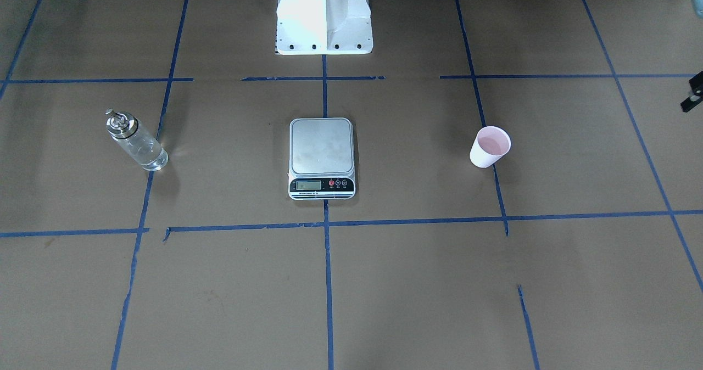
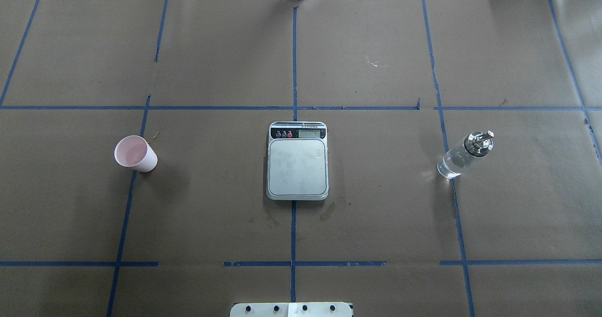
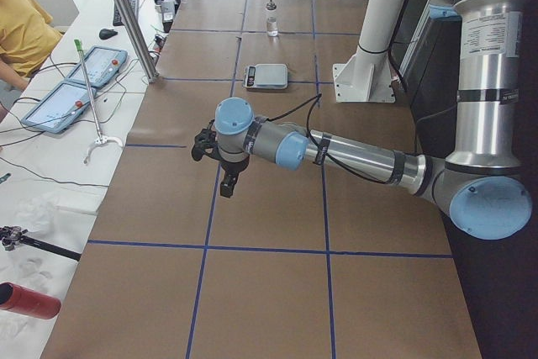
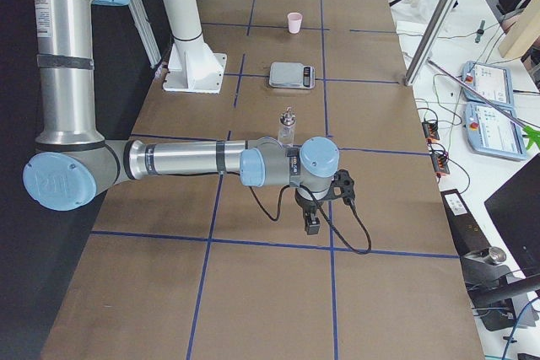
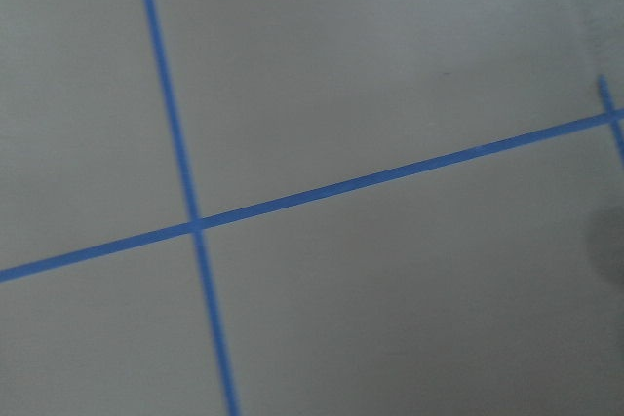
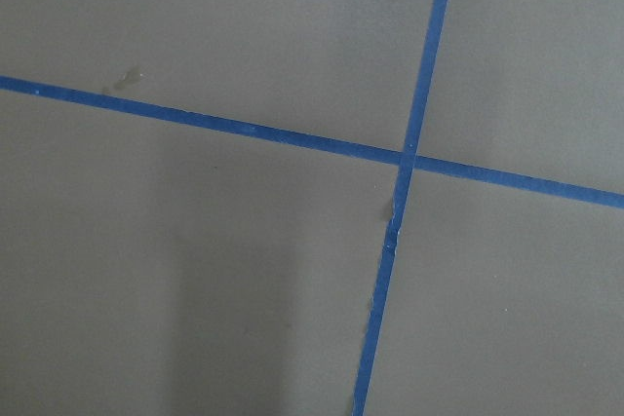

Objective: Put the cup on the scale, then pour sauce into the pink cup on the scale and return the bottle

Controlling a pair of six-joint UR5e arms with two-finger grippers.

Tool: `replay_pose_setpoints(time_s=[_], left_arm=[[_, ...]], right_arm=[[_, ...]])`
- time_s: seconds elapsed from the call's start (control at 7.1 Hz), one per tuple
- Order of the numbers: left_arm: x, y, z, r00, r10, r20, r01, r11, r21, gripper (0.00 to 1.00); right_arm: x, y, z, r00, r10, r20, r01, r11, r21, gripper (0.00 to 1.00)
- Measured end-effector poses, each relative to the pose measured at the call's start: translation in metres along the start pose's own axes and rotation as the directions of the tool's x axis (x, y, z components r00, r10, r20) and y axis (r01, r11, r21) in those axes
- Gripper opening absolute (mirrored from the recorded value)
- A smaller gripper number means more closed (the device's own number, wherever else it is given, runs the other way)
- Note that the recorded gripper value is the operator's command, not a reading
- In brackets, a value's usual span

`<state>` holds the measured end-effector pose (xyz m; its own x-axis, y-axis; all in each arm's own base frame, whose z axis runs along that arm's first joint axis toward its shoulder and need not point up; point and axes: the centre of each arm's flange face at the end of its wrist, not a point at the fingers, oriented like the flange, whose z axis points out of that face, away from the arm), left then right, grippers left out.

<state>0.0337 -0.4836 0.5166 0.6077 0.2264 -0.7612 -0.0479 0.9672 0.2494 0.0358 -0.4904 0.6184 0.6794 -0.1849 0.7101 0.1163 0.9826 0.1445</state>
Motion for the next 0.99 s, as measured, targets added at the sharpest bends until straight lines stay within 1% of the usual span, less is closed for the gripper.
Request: replay_pose_setpoints(time_s=[0.14, 0.28, 0.42, 0.56, 0.7, 0.84, 0.99], left_arm=[[0.041, -0.011, 0.020, 0.997, -0.059, -0.041, 0.059, 0.998, -0.006, 1.00], [0.088, -0.023, 0.043, 0.989, -0.128, -0.075, 0.126, 0.992, -0.031, 0.99], [0.135, -0.032, 0.066, 0.978, -0.184, -0.097, 0.178, 0.982, -0.068, 0.99], [0.171, -0.035, 0.086, 0.969, -0.223, -0.104, 0.213, 0.972, -0.101, 0.99], [0.203, -0.035, 0.107, 0.964, -0.251, -0.093, 0.238, 0.963, -0.126, 0.99], [0.227, -0.031, 0.125, 0.960, -0.271, -0.074, 0.259, 0.956, -0.136, 0.99], [0.241, -0.027, 0.136, 0.959, -0.278, -0.062, 0.267, 0.953, -0.141, 0.99]], right_arm=[[0.001, 0.001, 0.001, 1.000, -0.001, 0.001, 0.001, 1.000, 0.000, 1.00], [0.001, 0.003, 0.002, 1.000, -0.003, 0.002, 0.003, 1.000, 0.002, 1.00], [0.003, 0.006, 0.004, 1.000, -0.013, 0.001, 0.013, 1.000, 0.011, 1.00], [0.005, 0.010, 0.006, 1.000, -0.025, -0.001, 0.025, 0.999, 0.023, 1.00], [0.007, 0.015, 0.008, 1.000, -0.029, -0.003, 0.029, 0.999, 0.029, 1.00], [0.009, 0.017, 0.010, 1.000, -0.028, -0.003, 0.028, 0.999, 0.028, 1.00], [0.010, 0.018, 0.011, 1.000, -0.027, -0.003, 0.027, 0.999, 0.027, 1.00]])
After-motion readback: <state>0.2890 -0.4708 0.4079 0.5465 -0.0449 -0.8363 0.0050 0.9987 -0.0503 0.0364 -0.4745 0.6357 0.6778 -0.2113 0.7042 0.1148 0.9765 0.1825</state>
